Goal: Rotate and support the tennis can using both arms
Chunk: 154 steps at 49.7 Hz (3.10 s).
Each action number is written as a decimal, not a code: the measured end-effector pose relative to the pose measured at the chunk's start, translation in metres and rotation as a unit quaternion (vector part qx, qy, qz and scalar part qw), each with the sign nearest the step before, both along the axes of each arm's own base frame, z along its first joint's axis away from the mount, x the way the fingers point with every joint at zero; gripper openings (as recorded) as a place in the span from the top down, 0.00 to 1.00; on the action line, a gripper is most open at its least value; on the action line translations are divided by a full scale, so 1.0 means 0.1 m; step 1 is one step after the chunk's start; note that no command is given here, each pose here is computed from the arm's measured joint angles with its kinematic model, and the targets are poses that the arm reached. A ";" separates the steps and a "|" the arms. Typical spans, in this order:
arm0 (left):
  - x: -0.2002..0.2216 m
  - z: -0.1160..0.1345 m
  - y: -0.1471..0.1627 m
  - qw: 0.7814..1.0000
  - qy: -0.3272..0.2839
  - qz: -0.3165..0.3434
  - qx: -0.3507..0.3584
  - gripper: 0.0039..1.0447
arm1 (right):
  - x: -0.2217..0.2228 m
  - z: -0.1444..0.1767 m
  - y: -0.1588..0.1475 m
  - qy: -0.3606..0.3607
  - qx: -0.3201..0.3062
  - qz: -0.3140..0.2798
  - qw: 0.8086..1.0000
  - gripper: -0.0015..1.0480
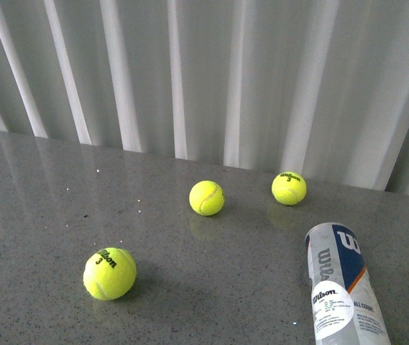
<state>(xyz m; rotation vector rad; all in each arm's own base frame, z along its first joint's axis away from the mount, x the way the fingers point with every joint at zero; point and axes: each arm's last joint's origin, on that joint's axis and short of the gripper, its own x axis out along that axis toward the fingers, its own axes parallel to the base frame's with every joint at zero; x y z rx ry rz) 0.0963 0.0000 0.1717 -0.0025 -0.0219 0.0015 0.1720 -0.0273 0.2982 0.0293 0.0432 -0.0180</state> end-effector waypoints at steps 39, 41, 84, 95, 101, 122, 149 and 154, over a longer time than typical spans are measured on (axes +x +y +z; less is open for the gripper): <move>0.00 0.00 0.00 1.000 0.000 -0.001 0.000 0.06 | 1.77 -1.84 0.58 0.523 0.194 -0.009 0.830 0.07; 0.00 0.00 0.00 1.000 0.000 -0.001 0.000 0.06 | 1.79 -1.88 0.58 0.522 0.188 -0.005 0.832 0.07; 0.00 0.00 0.00 1.000 0.000 0.000 0.000 0.06 | 2.00 -2.25 0.70 0.495 0.112 0.067 0.859 0.39; 0.00 0.00 0.00 1.000 0.000 -0.001 0.000 0.06 | 2.00 -2.19 0.70 0.488 0.100 0.078 0.864 0.65; 0.00 0.00 0.00 1.000 0.000 0.000 0.000 0.06 | 1.96 -2.05 0.73 0.471 0.068 0.104 0.873 0.73; 0.00 0.00 0.00 1.000 0.000 0.000 0.000 0.06 | 1.58 -1.37 0.64 0.322 -0.247 0.349 0.844 0.88; 0.00 0.00 0.00 1.000 0.000 0.000 0.000 0.06 | 1.70 -1.82 0.70 0.253 -0.477 0.448 0.712 0.89; 0.00 0.00 0.00 1.000 0.000 0.000 0.000 0.06 | 1.73 -1.89 0.84 0.238 -0.481 0.463 0.706 0.89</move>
